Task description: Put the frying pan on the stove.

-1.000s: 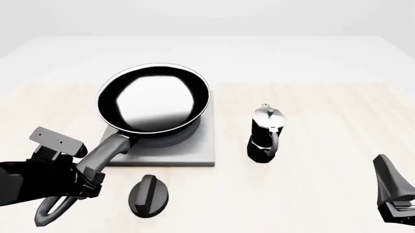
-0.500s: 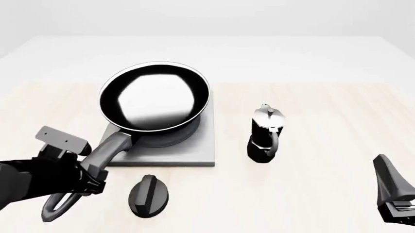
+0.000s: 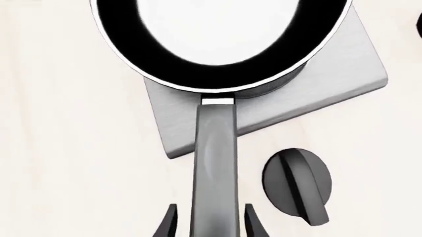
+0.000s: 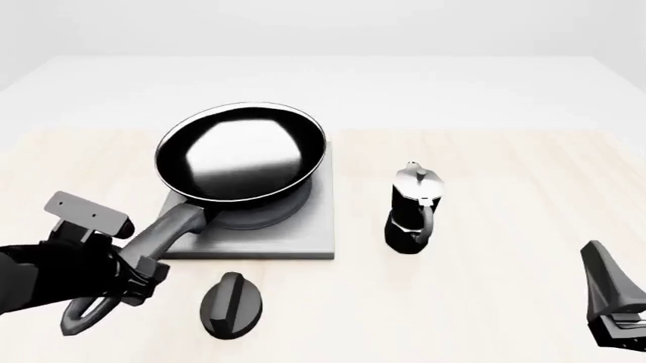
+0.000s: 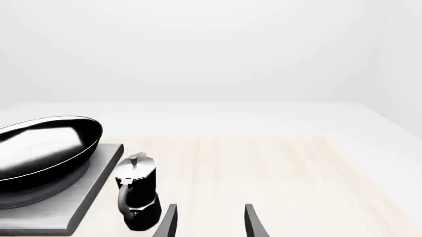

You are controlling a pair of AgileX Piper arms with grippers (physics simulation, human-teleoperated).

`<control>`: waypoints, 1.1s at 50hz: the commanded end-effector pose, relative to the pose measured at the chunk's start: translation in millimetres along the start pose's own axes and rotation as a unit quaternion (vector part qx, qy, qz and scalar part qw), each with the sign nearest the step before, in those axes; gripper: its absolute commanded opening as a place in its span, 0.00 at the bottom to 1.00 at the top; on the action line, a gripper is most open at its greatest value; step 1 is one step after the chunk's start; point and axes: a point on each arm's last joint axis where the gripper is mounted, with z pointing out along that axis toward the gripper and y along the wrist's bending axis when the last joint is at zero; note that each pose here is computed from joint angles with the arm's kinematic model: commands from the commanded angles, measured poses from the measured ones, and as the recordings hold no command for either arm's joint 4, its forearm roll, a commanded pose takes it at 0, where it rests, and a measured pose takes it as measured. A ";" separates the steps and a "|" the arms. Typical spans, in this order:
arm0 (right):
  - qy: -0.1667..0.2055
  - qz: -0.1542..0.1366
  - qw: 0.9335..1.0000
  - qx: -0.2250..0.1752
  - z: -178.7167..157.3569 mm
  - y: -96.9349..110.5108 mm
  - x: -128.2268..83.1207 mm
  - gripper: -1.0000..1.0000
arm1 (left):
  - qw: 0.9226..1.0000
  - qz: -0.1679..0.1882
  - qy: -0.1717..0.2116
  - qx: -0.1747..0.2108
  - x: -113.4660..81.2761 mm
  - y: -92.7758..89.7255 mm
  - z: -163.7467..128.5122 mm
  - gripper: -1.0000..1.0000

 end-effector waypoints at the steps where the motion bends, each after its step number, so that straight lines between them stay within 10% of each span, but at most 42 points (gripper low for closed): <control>1: 0.000 0.000 1.000 0.000 0.0 0.0 0.0 1.00 | 1.000 0.004 -0.009 -0.005 -2.9 2.4 -11.4 1.00; 55: 0.000 0.000 1.000 0.000 0.0 0.0 0.1 1.00 | 0.987 0.078 -0.142 -0.005 -24.1 -2.5 -163.2 1.00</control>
